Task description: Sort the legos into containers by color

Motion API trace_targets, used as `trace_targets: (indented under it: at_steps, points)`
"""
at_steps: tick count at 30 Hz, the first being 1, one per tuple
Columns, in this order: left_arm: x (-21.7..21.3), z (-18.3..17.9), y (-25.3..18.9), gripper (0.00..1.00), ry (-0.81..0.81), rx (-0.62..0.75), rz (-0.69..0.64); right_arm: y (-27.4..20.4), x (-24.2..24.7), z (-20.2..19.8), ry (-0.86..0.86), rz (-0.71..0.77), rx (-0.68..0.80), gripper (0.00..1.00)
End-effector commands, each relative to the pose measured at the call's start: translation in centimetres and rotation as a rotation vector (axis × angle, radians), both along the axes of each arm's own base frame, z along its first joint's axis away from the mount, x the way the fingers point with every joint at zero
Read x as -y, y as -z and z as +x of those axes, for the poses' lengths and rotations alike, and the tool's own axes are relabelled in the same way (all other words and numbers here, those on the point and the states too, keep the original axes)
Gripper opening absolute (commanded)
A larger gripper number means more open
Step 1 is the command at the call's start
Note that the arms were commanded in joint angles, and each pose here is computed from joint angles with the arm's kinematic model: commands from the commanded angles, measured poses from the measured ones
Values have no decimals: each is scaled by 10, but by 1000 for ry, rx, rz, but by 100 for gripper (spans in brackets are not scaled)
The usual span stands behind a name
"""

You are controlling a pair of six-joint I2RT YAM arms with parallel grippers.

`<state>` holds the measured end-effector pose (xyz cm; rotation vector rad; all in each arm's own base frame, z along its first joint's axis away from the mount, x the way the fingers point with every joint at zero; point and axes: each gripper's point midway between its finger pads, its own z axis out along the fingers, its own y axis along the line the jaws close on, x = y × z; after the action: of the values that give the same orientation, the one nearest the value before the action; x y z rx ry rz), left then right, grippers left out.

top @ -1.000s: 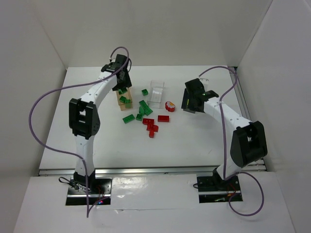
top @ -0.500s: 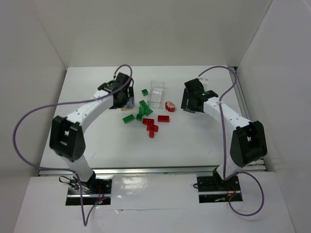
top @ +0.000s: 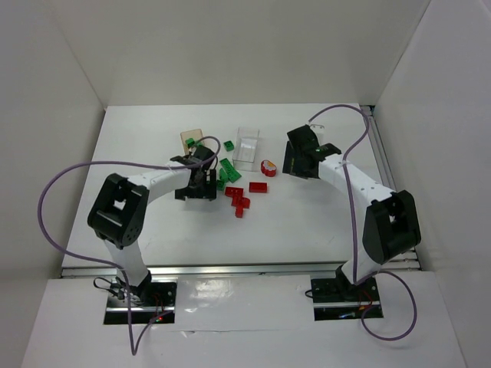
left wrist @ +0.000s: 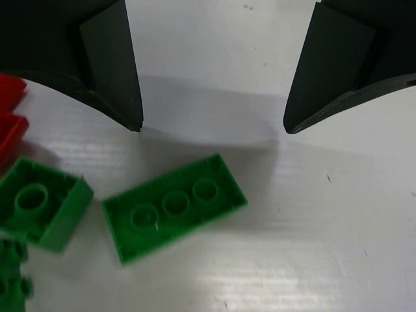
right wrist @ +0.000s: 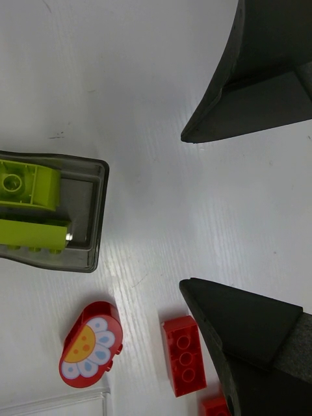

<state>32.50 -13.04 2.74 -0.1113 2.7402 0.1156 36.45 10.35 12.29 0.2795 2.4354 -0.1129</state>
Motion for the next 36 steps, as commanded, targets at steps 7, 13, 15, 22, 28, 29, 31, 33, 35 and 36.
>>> trace_targets:
  at_steps: [7,13,15,22,28,29,31,33,35,36]
  points:
    - [-7,63,1,91,9,87,61,-20,-6,12,8,10,79,92]
    - [5,67,5,75,58,90,10,-16,-4,8,8,2,63,92]
    - [12,65,-3,68,84,108,-6,-16,-4,8,8,2,63,92]
    - [16,63,-34,20,76,151,-52,-16,-2,9,13,-5,66,92]
    - [17,76,-93,16,64,248,-100,-16,-2,9,13,-5,66,92]
    - [13,81,-98,16,52,249,-99,-16,-4,9,15,8,64,92]
    - [3,98,-116,16,3,261,-105,-19,-5,10,15,12,72,92]
    - [3,119,-124,16,-14,288,-97,-16,-5,11,15,8,64,92]
    - [-5,135,-125,16,-44,298,-66,-19,-6,11,15,9,65,92]
    - [-7,147,-136,16,-59,327,-65,-19,-4,12,13,-4,67,92]
